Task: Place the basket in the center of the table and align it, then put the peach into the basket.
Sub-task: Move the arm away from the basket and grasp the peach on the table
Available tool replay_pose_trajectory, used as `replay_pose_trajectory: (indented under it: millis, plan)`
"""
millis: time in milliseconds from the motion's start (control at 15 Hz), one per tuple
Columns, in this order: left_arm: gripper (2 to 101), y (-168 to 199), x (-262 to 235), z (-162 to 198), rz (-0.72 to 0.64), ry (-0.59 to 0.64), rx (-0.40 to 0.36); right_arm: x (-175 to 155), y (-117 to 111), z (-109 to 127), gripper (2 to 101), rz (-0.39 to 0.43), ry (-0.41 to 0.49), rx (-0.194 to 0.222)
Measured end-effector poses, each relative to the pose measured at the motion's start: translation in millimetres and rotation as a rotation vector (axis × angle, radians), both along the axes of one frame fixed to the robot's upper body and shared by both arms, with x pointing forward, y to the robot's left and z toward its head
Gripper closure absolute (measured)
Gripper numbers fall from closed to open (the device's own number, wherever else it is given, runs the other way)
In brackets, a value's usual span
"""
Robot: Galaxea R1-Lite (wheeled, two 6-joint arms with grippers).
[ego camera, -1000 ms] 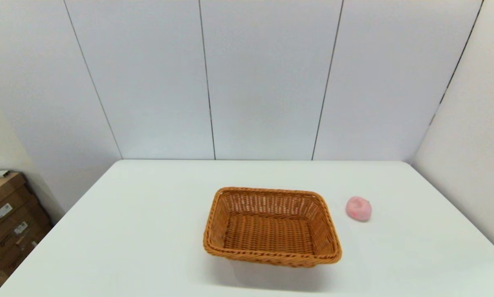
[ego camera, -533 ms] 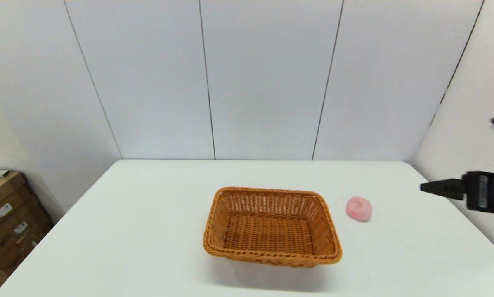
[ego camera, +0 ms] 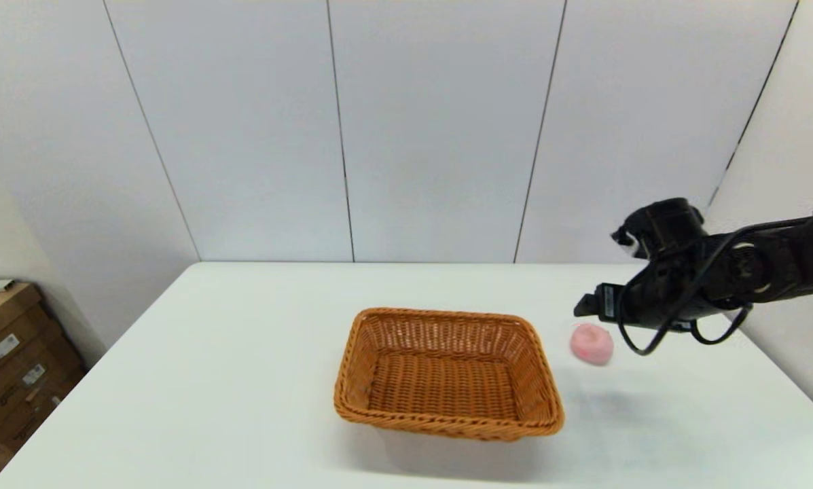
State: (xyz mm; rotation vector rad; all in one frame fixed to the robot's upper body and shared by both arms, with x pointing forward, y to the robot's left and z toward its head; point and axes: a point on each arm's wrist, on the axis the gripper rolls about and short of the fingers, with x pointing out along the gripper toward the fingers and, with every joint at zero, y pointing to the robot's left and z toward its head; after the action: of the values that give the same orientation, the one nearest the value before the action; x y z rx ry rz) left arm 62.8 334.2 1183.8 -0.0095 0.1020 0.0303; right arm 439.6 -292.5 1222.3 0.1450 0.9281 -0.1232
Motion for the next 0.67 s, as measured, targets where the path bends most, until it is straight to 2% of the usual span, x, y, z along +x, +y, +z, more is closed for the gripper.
replay_pose_trajectory:
  millis: [200,667]
  plan:
    - [5.4,0,0,0,0.003,0.000,-0.006,26,-4,-21,5.0,-0.023,-0.007,-0.001]
    - [5.4,0,0,0,0.003,-0.001,-0.011,47,-17,-68,6.5,-0.062,0.086,-0.013]
